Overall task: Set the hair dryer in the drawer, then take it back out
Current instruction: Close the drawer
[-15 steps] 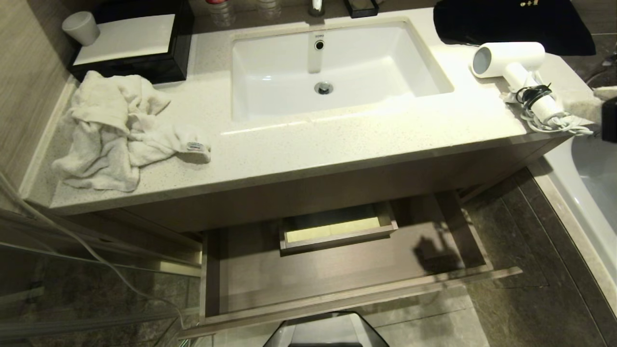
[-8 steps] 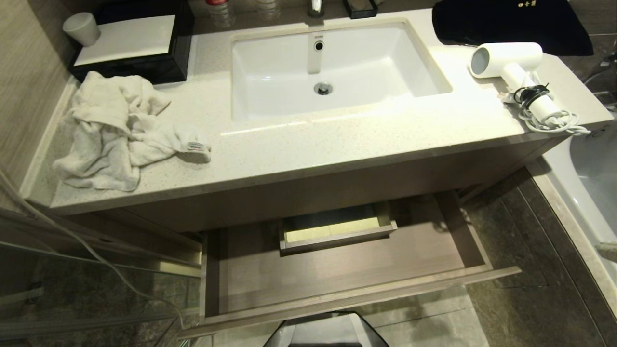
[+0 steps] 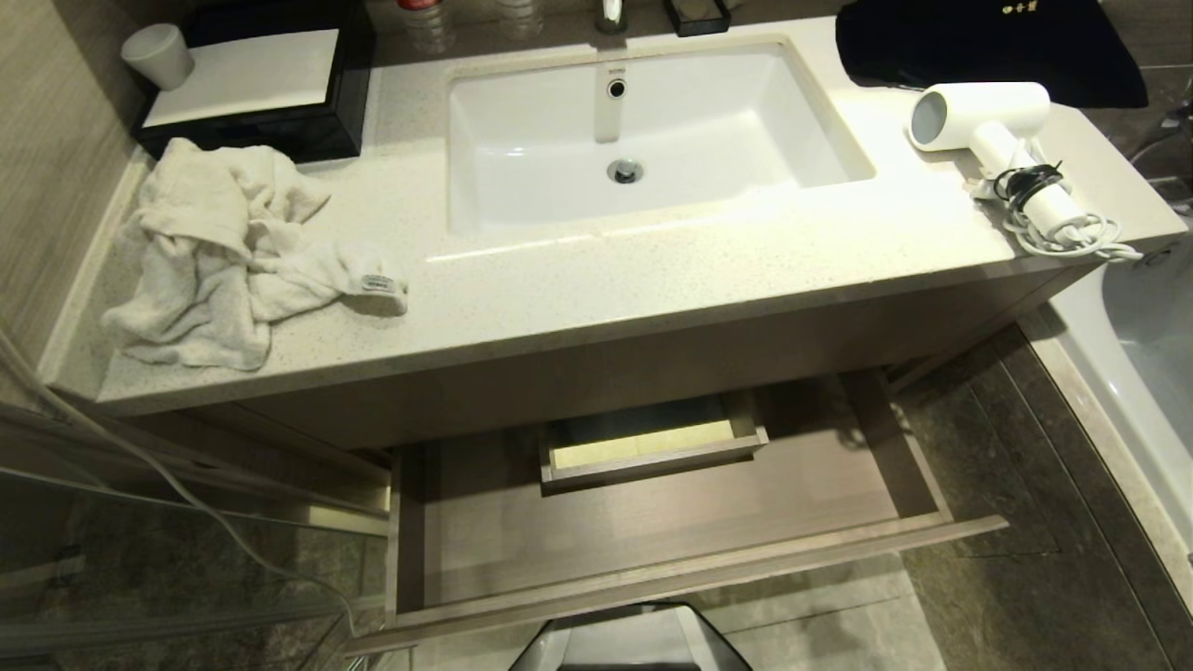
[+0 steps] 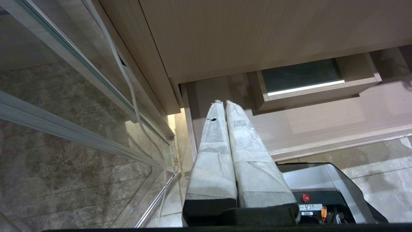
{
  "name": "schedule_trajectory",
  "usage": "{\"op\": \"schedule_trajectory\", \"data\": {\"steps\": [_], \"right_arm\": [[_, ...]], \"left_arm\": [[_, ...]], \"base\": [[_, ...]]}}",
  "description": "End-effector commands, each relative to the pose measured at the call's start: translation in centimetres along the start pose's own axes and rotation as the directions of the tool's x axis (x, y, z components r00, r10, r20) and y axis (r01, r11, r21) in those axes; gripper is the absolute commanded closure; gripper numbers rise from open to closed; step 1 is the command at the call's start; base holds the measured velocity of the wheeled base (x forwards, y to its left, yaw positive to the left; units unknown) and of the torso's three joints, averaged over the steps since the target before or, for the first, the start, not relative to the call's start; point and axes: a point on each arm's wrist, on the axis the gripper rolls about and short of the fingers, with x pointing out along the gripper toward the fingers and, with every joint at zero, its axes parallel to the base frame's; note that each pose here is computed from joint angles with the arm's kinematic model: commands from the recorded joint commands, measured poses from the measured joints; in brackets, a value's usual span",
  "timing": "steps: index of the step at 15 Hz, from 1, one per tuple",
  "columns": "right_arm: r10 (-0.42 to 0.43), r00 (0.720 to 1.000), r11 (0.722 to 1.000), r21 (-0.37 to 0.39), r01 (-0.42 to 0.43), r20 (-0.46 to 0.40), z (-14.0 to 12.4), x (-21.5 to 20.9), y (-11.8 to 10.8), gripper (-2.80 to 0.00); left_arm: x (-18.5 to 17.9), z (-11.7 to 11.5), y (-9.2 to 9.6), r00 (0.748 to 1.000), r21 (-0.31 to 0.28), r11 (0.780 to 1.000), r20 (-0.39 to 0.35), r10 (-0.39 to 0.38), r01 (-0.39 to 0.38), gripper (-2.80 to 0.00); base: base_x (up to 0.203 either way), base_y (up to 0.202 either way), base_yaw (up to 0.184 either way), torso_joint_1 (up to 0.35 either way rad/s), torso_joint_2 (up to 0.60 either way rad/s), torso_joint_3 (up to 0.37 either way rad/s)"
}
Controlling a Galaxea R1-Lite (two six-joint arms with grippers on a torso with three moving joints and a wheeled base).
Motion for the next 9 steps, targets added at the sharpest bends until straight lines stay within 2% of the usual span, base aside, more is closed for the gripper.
{"op": "schedule_trajectory", "data": {"steps": [1,5,7,9], "right_arm": [[-0.014,1.000,1.000,-0.009,0.014,-0.026,-0.07,0.38,0.10,0.00],[-0.005,1.000,1.000,-0.011,0.005,-0.021,0.82,0.81,0.07,0.00],[-0.003,1.000,1.000,-0.011,0.002,-0.018,0.84,0.80,0.08,0.00],[0.044,0.999,0.999,-0.019,-0.045,-0.023,0.32,0.96,0.50,0.00]], "left_arm": [[-0.02,0.04,0.00,1.000,0.000,1.000,0.003,0.000,0.000,0.00],[-0.01,0.00,0.00,1.000,0.000,1.000,0.002,0.000,0.000,0.00],[-0.01,0.01,0.00,1.000,0.000,1.000,0.002,0.000,0.000,0.00],[0.00,-0.01,0.00,1.000,0.000,1.000,-0.001,0.000,0.000,0.00]], "base": [[0.000,0.000,0.000,0.000,0.00,0.000],[0.000,0.000,0.000,-0.011,-0.01,-0.027],[0.000,0.000,0.000,-0.146,-0.06,-0.220],[0.000,0.000,0.000,-0.198,-0.11,-0.282]]}}
